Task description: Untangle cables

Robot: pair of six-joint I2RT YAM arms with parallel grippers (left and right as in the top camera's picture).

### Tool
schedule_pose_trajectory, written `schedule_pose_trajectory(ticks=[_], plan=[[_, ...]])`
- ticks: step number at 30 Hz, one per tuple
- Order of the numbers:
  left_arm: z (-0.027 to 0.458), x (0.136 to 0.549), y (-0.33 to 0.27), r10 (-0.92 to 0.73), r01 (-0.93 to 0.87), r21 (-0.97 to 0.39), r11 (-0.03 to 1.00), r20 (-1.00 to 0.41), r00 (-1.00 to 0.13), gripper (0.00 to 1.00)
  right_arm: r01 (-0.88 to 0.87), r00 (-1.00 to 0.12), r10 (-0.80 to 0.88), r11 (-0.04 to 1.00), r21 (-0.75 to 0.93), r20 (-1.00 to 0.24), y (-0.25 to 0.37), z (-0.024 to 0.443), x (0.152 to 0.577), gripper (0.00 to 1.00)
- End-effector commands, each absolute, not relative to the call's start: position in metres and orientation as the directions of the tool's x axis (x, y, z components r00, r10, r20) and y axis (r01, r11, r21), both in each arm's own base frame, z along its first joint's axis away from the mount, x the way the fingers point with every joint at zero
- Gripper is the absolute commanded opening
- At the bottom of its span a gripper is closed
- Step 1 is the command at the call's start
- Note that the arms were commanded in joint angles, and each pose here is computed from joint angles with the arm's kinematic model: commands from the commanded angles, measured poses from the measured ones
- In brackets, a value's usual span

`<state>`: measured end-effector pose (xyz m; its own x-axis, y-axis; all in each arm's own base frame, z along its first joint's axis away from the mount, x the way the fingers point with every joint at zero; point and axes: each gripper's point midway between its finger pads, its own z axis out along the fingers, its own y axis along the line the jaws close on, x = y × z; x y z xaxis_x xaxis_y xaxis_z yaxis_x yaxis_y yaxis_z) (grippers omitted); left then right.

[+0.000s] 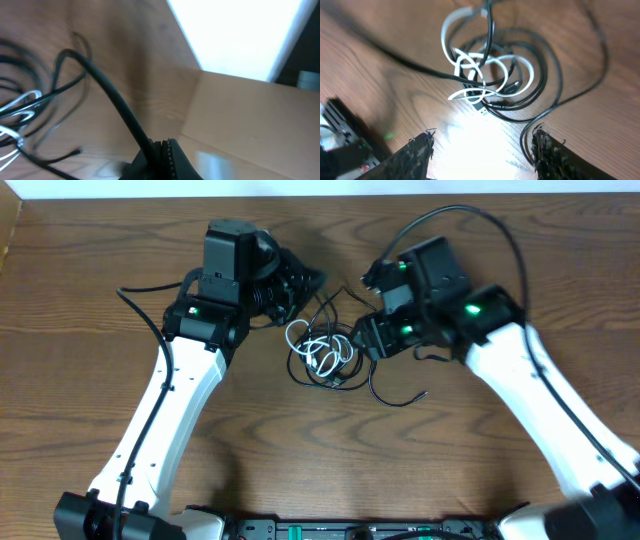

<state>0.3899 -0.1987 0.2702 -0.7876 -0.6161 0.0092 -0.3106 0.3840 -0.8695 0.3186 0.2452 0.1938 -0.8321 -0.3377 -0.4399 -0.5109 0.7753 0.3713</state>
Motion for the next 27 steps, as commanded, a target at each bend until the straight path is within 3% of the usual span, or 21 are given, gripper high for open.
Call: schedule_pose_trajectory(ticks=[1, 8, 13, 21, 24, 27], plan=[[0.290, 0.390, -0.209, -0.589, -0.299, -0.909, 0.291, 0.076, -0.805, 0.08, -0.563, -0.820, -0.424, 0.721, 0.405, -0.384, 0.265, 0.165, 0.312, 0.64], [0.297, 0.392, -0.211, -0.611, -0.361, -0.908, 0.214, 0.163, -0.775, 0.08, -0.578, -0.814, -0.454, 0.698, 0.423, -0.363, 0.293, 0.131, 0.318, 0.70], [0.300, 0.391, -0.213, -0.603, -0.374, -0.908, 0.191, 0.192, -0.774, 0.08, -0.447, -0.888, -0.306, 0.748, 0.491, -0.342, 0.311, 0.127, 0.334, 0.65], [0.300, 0.390, -0.214, -0.600, -0.374, -0.908, 0.191, 0.194, -0.776, 0.08, -0.331, -0.922, -0.196, 0.846, 0.419, -0.333, 0.302, 0.118, 0.348, 0.27], [0.300, 0.391, -0.213, -0.600, -0.373, -0.908, 0.192, 0.192, -0.776, 0.08, -0.327, -0.925, -0.197, 0.849, 0.415, -0.325, 0.300, 0.116, 0.347, 0.03], [0.299, 0.392, -0.213, -0.601, -0.350, -0.912, 0.212, 0.161, -0.783, 0.08, -0.321, -0.931, -0.202, 0.851, 0.415, -0.305, 0.298, 0.115, 0.342, 0.01]])
